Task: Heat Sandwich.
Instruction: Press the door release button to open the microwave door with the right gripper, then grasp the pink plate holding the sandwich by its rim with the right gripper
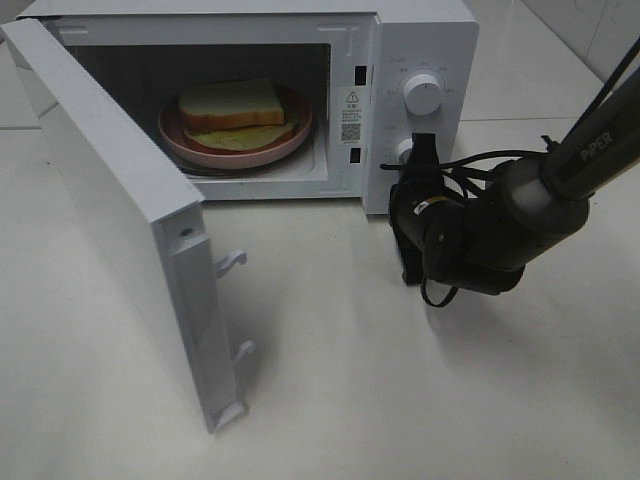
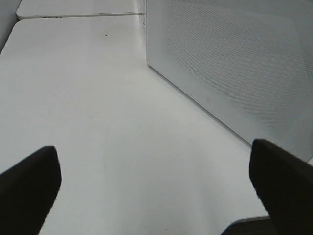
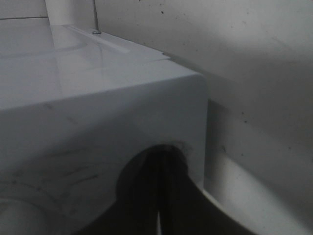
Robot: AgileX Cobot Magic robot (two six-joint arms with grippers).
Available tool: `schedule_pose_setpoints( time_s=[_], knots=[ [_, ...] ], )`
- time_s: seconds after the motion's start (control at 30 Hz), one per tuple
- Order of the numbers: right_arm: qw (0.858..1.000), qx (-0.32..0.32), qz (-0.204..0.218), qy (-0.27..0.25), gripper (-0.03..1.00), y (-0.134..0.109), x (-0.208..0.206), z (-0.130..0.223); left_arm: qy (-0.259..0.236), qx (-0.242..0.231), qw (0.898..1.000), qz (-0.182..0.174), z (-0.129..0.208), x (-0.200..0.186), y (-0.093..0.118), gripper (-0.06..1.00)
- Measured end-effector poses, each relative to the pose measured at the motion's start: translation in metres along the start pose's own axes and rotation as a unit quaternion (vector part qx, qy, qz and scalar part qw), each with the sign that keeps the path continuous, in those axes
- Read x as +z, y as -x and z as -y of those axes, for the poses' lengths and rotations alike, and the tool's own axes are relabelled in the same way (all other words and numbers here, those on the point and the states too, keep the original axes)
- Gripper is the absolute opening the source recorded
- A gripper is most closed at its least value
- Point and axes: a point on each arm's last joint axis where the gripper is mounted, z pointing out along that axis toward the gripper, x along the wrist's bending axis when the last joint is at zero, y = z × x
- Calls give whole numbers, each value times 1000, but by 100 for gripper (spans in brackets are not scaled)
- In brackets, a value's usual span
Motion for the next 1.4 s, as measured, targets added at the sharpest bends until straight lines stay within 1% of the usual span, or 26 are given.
schedule_pose_setpoints(
  time_s=[0.33,0.47,0.63,0.8,0.97,1.07,1.23,1.4],
  knots=[
    [1000,5,12,-3,1,-1,0,1,0,0,1000,0,0,0,0,99],
    [999,12,28,-8,1,-6,-2,0,0,0,1000,0,0,0,0,99],
    [999,8,38,-14,1,-10,-3,-1,0,0,1000,0,0,0,0,99],
    [999,-14,42,-28,1,-10,-7,-5,0,0,1000,0,0,0,0,99],
    [998,-41,32,-45,1,-14,-18,-10,0,0,1000,0,0,0,0,99],
    [996,-52,37,-58,2,-15,-28,-11,0,0,1000,0,0,0,0,99],
    [995,-56,42,-66,2,-17,-37,-13,0,0,1000,0,0,0,0,99],
    [994,-60,62,-74,2,-17,-50,-16,0,0,1000,0,0,0,0,99]
  ],
)
